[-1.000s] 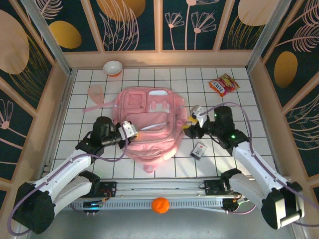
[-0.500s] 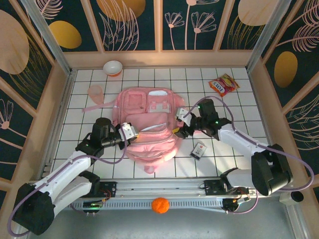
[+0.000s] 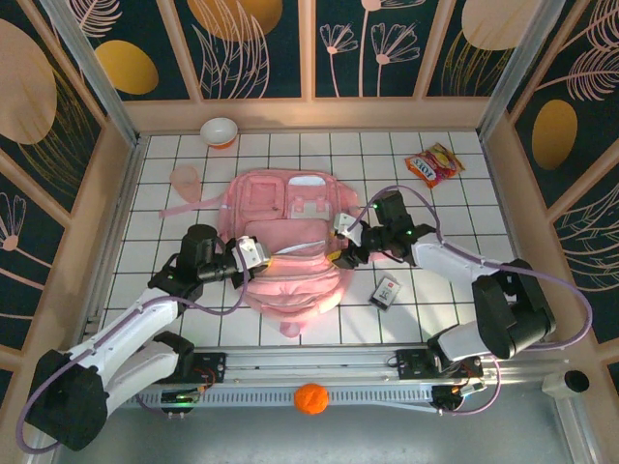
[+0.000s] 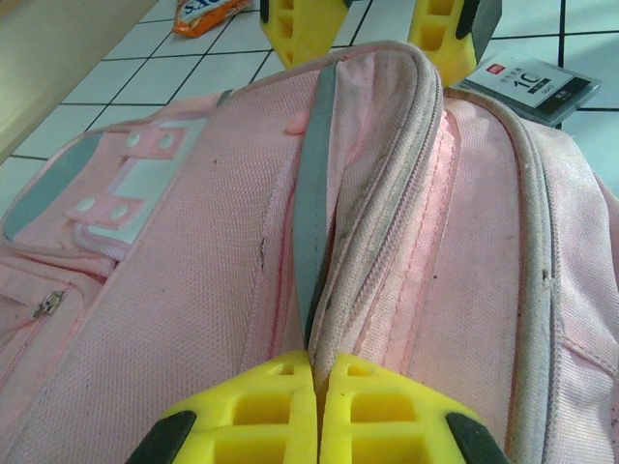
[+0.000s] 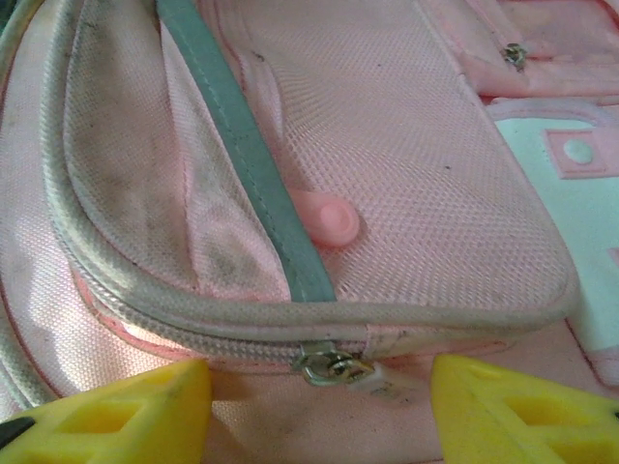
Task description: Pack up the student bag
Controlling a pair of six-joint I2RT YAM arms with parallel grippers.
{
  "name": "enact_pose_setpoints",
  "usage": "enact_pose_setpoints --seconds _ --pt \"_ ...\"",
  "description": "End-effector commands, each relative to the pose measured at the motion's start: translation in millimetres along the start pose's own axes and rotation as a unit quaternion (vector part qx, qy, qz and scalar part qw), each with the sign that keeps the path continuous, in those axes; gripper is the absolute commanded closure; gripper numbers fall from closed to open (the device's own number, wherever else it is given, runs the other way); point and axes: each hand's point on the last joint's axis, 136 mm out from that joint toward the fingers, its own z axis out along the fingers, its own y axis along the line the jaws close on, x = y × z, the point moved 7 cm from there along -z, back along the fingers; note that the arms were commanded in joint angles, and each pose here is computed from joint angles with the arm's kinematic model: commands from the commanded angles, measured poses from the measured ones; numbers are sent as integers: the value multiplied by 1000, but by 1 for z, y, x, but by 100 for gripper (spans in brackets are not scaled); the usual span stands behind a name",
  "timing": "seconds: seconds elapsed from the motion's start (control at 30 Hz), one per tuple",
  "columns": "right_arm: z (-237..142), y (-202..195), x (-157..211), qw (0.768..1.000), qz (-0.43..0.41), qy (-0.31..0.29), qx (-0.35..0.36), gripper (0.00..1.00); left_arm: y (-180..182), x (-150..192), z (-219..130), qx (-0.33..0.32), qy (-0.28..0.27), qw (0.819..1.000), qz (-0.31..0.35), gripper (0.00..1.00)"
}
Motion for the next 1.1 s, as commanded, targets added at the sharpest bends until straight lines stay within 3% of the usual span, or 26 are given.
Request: enact_pose_setpoints --seconds 0.0,0.2,0.43,0.6,0.77,0.9,1.0,1.07 --pt "7 5 -11 999 -14 -11 -42 40 11 -40 -7 3 -79 995 63 100" --pt "3 18 -14 995 1 6 -102 53 17 -42 -8 -22 -75 995 62 100" --pt "-13 27 -24 991 19 -6 -134 61 23 -47 -9 -40 -73 994 71 100" --pt "-12 20 -26 990 43 -9 -137 69 24 -49 -9 -40 -76 994 71 100" --pt "-9 13 -25 985 85 -8 -151 84 26 -48 -9 -48 -70 994 69 100" --pt "-11 12 -31 981 108 -19 -157 87 32 -44 -8 -75 -51 994 56 100" --pt "-12 7 -37 980 137 -24 -145 99 40 -40 -7 -105 -33 993 40 100" --pt "-12 -3 -42 977 178 -14 -115 100 44 -38 -7 -115 -17 993 36 100"
